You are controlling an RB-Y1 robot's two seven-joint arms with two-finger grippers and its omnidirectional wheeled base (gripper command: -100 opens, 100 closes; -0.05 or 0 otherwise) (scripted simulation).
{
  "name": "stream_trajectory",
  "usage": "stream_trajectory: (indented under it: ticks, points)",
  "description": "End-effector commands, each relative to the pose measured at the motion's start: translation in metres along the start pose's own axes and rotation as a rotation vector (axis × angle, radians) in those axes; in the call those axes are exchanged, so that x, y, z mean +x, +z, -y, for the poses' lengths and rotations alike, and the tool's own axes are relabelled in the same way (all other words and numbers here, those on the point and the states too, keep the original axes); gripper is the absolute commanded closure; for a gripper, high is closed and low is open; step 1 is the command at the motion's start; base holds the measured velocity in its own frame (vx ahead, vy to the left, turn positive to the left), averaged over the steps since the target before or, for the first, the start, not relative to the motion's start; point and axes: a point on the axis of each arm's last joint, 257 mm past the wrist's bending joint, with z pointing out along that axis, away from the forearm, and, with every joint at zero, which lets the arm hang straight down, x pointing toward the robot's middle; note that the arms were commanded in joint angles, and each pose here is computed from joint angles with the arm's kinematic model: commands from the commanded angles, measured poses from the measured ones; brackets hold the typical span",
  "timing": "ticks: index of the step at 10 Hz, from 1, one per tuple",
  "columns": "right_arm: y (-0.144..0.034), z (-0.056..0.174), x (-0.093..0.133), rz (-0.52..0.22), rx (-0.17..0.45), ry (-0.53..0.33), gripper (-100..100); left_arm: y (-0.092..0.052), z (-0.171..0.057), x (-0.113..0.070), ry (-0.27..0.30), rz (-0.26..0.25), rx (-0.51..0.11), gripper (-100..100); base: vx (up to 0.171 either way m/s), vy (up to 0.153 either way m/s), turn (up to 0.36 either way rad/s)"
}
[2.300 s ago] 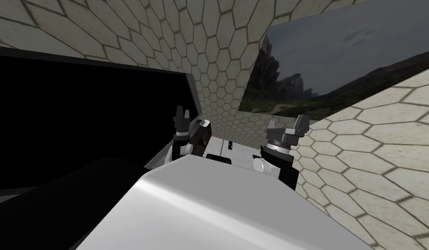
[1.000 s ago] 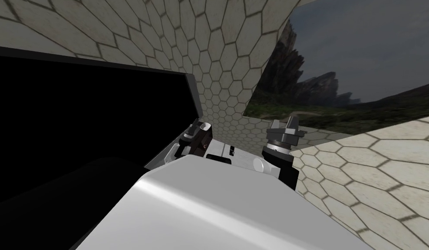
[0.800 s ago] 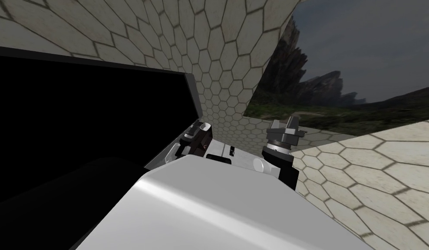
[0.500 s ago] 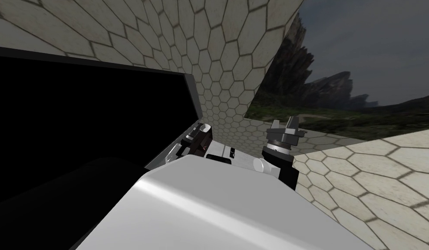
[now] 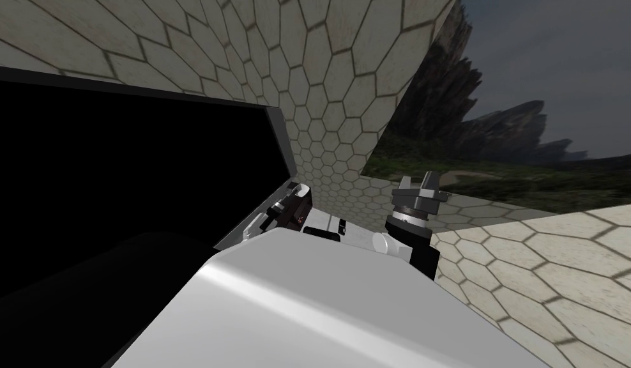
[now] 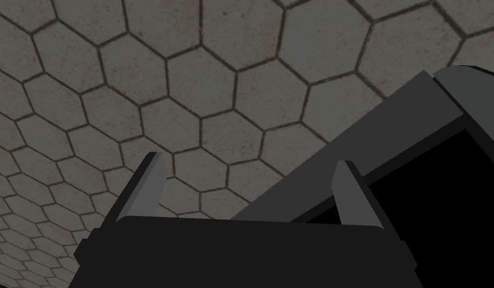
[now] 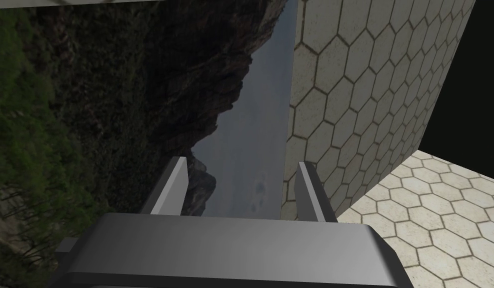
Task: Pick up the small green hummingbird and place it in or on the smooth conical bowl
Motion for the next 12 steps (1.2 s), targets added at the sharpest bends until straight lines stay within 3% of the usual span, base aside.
stream_trajectory:
  ticks: [1, 2, 7, 12]
  points:
    - [0.0, 0.0, 0.0, 0.0, 0.0, 0.0, 0, -0.005, -0.013, 0.007, 0.015, -0.029, -0.023, -100, 0.05, 0.004, -0.005]
    - [0.0, 0.0, 0.0, 0.0, 0.0, 0.0, 0, -0.01, -0.028, 0.02, 0.048, -0.073, -0.047, -100, 0.04, 0.005, -0.025]
    - [0.0, 0.0, 0.0, 0.0, 0.0, 0.0, 0, -0.031, -0.071, 0.053, 0.103, -0.181, -0.123, -100, 0.033, 0.008, -0.023]
    - [0.0, 0.0, 0.0, 0.0, 0.0, 0.0, 0, -0.063, -0.12, 0.087, 0.187, -0.32, -0.204, -100, 0.024, 0.015, -0.04]
